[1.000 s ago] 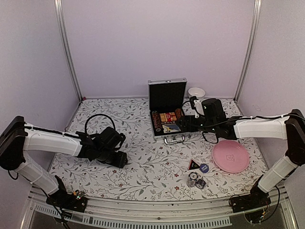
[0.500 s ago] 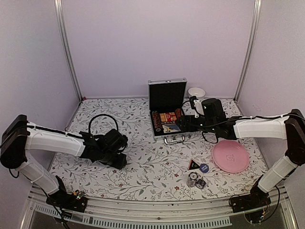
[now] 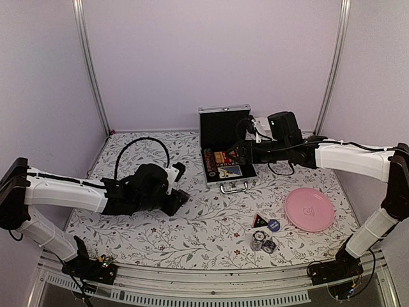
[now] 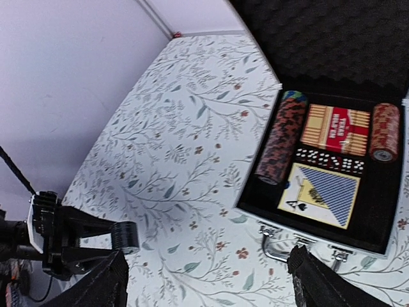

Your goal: Pack up texas hold em set

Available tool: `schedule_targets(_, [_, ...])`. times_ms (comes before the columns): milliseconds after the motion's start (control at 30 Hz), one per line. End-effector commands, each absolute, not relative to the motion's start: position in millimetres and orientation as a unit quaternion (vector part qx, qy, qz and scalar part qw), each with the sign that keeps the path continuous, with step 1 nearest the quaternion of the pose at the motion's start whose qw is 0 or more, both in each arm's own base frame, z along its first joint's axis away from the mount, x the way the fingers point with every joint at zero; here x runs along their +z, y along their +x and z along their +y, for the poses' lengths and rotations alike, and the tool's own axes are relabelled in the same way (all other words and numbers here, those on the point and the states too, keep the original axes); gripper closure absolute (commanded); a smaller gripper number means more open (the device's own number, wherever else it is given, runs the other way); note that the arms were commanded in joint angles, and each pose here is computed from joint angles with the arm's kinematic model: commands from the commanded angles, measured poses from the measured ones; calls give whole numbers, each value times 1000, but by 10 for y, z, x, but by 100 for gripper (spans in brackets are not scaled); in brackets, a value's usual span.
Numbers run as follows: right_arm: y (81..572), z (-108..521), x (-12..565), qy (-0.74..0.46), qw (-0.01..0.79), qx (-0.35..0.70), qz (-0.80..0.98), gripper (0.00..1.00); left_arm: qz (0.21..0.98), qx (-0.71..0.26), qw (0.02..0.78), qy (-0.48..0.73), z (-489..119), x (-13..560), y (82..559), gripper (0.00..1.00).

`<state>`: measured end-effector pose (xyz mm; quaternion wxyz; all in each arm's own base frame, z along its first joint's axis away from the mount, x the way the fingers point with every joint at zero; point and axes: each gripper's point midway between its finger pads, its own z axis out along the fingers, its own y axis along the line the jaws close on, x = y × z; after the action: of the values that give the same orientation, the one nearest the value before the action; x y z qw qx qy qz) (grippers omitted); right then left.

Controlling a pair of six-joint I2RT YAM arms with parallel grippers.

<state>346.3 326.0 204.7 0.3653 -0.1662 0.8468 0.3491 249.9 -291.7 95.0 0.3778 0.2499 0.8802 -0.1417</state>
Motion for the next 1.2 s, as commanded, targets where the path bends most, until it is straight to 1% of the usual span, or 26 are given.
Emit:
schedule_targets(0, [3069,3447,2014,-198,247,423,849,14,731,-242,543,335,-3484,1824,2507,81])
schedule_targets(67, [2960,3503,2041,-195,216,450,844,14,689,-243,583,356,-3592,1997,2497,83])
schedule_targets(133, [2841,3566,2055,-195,187,472,839,15,670,-234,602,365,-3655,2064,2523,85])
schedule_targets(233, [2686,3668,2050,-193,156,487,837,15,654,-233,617,371,-3716,2073,2520,85])
schedule_targets(333, [2611,3769,2004,-191,139,489,840,21,641,-234,628,373,-3762,2061,2477,85])
schedule_targets(433, [2596,3831,1973,-188,130,490,841,27,629,-233,636,380,-3823,2038,2386,85])
schedule_targets(533, [2635,3904,2054,-193,133,498,835,29,621,-231,640,389,-3852,2019,2318,85])
schedule_targets(700, [2608,4046,2017,-217,121,505,827,32,611,-236,642,398,-3882,2021,2253,85])
schedule_targets(867, [2525,4123,2038,-245,115,512,815,40,614,-238,639,397,-3871,1996,2243,85])
schedule_targets(1033, [2452,4130,2114,-269,125,515,804,42,616,-239,634,401,-3847,1950,2222,85])
schedule_targets(1167, [2368,4178,2080,-289,115,519,796,40,612,-249,634,403,-3883,2003,2205,85])
